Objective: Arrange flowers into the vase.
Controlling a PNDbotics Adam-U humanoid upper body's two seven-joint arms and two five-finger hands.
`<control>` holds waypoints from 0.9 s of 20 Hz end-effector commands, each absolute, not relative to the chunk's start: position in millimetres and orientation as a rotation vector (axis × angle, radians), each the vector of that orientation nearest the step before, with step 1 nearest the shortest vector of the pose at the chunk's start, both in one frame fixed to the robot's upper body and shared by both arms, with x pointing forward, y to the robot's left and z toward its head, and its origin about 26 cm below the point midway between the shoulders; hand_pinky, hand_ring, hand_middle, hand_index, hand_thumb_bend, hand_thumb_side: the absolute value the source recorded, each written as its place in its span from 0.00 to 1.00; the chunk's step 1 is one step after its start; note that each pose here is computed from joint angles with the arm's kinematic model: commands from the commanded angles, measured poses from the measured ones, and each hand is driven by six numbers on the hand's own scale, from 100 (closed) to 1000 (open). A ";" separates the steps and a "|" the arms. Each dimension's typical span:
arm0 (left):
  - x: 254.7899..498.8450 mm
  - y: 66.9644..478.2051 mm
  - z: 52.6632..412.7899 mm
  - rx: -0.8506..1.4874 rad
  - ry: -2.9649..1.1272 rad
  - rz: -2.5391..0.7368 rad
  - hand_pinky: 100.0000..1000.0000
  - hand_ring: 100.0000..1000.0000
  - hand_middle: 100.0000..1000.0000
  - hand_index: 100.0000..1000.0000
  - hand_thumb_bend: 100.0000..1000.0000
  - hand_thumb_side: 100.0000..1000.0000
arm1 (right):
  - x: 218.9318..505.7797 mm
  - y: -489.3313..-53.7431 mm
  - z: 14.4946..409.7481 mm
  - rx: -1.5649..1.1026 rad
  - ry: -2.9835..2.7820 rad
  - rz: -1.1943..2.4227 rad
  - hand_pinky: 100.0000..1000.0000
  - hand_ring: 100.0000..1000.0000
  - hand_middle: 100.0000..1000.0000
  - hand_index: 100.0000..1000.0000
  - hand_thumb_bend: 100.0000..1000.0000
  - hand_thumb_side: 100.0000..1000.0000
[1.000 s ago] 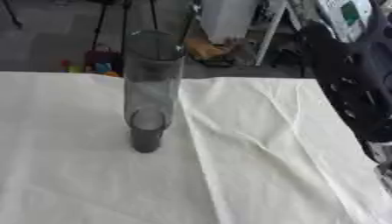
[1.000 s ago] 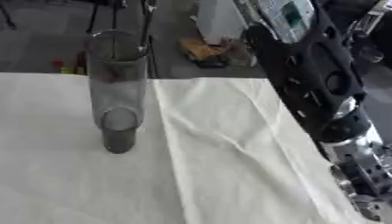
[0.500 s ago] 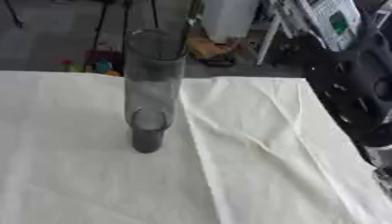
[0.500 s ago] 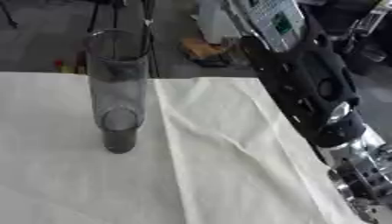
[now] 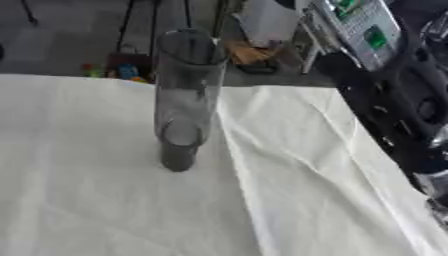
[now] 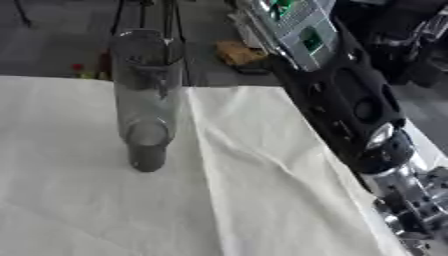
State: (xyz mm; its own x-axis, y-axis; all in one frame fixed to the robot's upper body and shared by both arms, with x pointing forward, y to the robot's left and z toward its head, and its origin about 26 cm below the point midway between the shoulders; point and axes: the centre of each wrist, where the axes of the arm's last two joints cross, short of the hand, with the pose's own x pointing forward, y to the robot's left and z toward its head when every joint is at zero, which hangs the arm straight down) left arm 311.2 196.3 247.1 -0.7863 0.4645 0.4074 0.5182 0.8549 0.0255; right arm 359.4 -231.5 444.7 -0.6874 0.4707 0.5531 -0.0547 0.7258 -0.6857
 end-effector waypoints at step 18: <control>309.0 194.4 257.1 -0.749 -2.675 -0.205 0.86 0.76 0.84 0.92 0.00 0.83 | 360.7 -228.6 434.4 -0.428 -2.223 1.009 0.08 0.35 0.32 0.41 0.00 0.27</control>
